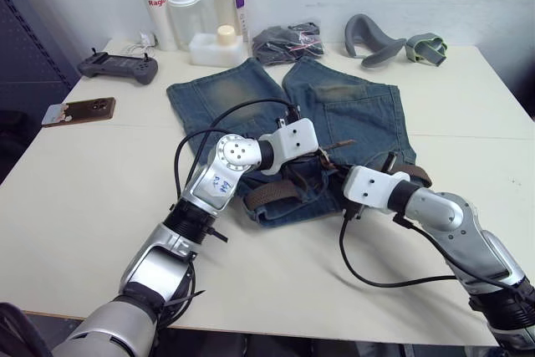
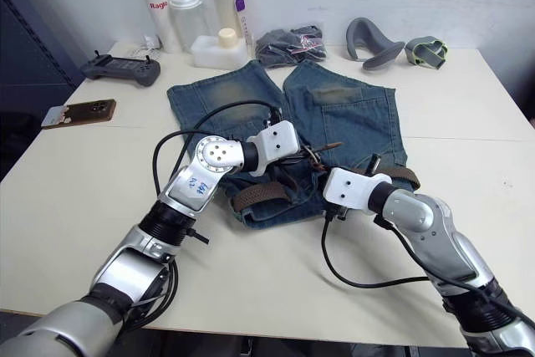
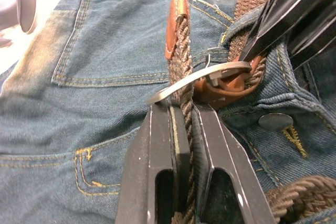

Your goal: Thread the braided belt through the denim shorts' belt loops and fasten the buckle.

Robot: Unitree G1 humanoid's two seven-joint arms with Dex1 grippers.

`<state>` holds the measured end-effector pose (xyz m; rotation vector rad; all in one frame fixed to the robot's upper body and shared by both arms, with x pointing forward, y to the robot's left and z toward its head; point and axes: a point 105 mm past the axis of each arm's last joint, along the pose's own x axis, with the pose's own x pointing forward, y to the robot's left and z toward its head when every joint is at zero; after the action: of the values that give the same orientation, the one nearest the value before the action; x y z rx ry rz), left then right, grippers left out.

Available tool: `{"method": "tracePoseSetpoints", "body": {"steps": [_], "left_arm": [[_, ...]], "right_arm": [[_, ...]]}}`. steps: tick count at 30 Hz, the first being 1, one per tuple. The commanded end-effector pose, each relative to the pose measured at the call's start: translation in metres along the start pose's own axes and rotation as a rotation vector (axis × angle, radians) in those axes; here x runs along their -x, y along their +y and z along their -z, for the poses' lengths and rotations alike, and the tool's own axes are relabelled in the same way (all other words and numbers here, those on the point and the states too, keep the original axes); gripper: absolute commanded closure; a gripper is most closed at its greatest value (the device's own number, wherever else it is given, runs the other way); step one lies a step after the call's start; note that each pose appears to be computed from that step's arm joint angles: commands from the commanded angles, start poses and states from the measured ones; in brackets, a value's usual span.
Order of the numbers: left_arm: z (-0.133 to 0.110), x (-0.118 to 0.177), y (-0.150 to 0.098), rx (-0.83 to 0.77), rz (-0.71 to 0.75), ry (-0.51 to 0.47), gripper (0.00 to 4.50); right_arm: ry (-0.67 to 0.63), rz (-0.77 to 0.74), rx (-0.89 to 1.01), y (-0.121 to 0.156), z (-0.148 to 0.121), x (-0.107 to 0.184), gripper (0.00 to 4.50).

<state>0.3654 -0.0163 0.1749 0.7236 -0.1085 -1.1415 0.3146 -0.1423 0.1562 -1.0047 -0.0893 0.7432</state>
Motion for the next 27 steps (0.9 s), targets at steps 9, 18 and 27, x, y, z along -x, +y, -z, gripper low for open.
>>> {"method": "tracePoseSetpoints", "body": {"steps": [9,18,27], "left_arm": [[-0.014,-0.004,-0.007,-0.025,0.026,-0.063,4.5],[-0.016,-0.004,-0.003,-0.035,0.027,-0.065,4.5],[-0.024,-0.008,0.001,-0.053,0.024,-0.085,4.5]], "right_arm": [[-0.045,-0.081,-0.152,-0.022,-0.006,0.039,1.7],[-0.025,0.002,-0.088,-0.063,0.002,0.054,0.8],[-0.027,-0.032,0.21,-0.07,0.0,0.021,1.03]]}}
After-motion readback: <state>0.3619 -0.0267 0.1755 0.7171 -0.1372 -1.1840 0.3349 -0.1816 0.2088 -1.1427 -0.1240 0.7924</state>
